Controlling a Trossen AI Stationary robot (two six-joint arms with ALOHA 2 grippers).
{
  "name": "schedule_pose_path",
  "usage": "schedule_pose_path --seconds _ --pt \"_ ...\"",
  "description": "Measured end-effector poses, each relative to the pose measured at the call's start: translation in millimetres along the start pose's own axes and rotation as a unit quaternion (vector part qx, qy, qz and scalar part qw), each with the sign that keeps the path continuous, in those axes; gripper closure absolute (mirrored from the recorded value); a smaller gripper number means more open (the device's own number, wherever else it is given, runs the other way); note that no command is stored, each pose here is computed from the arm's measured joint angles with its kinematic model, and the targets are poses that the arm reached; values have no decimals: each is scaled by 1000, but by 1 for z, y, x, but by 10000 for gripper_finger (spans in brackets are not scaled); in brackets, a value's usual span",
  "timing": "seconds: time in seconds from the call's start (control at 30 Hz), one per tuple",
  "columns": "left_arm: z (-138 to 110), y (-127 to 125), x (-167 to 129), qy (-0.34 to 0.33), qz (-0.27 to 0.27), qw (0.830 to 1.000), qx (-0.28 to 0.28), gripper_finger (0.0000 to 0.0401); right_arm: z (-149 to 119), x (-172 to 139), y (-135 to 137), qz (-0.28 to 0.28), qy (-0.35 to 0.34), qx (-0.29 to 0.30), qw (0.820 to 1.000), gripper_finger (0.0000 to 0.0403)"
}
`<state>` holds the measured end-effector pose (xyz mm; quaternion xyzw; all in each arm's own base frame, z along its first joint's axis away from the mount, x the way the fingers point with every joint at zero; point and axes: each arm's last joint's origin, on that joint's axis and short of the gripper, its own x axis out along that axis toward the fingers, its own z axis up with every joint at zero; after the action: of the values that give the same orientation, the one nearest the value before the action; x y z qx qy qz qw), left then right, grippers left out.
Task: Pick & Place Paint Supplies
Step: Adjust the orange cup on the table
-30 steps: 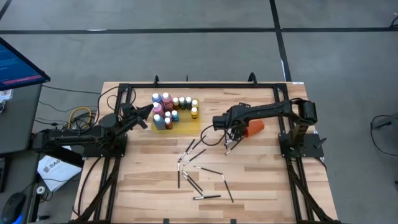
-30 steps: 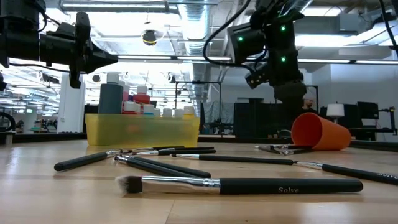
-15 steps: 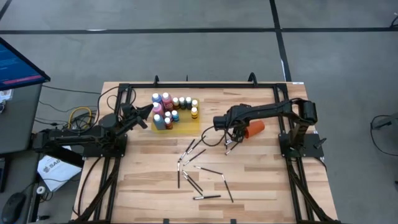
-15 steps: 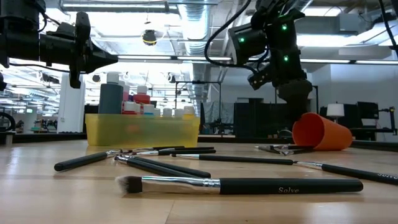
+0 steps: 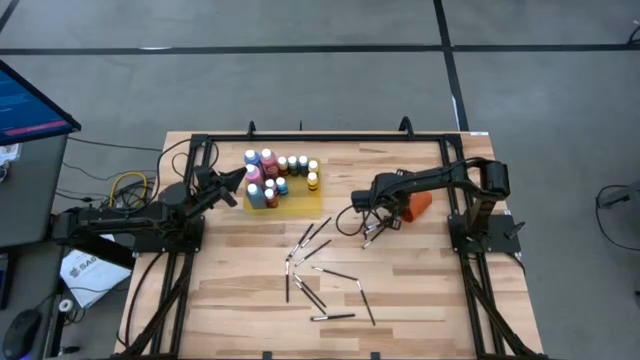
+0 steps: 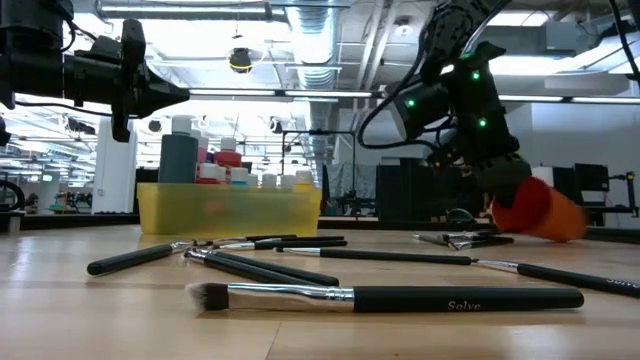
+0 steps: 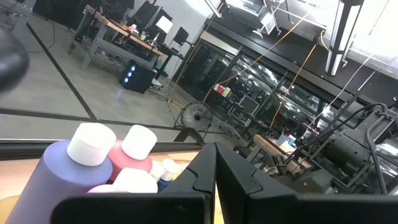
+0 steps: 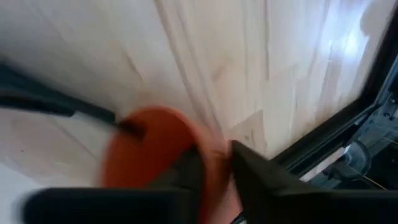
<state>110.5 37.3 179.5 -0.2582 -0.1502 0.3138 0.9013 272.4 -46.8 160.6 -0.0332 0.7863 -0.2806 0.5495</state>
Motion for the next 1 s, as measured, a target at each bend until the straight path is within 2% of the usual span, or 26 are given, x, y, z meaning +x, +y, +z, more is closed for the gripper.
schedule_pose_path --seconds 0.07,0.3,0.53,0.8,1.0 --pt "0 0 0 0 0 1000 0 400 -1 0 -1 -9 2 -6 1000 381" --pt "0 0 0 0 0 1000 0 400 -3 -4 -2 -5 -7 -3 1000 396" --pt "0 0 0 0 0 1000 0 400 -13 -24 -16 48 -59 30 997 400" --pt "0 0 0 0 0 1000 0 400 -19 -46 -38 145 -161 93 972 402" --pt "0 0 0 0 0 1000 0 400 -7 -48 -50 162 -216 125 955 402"
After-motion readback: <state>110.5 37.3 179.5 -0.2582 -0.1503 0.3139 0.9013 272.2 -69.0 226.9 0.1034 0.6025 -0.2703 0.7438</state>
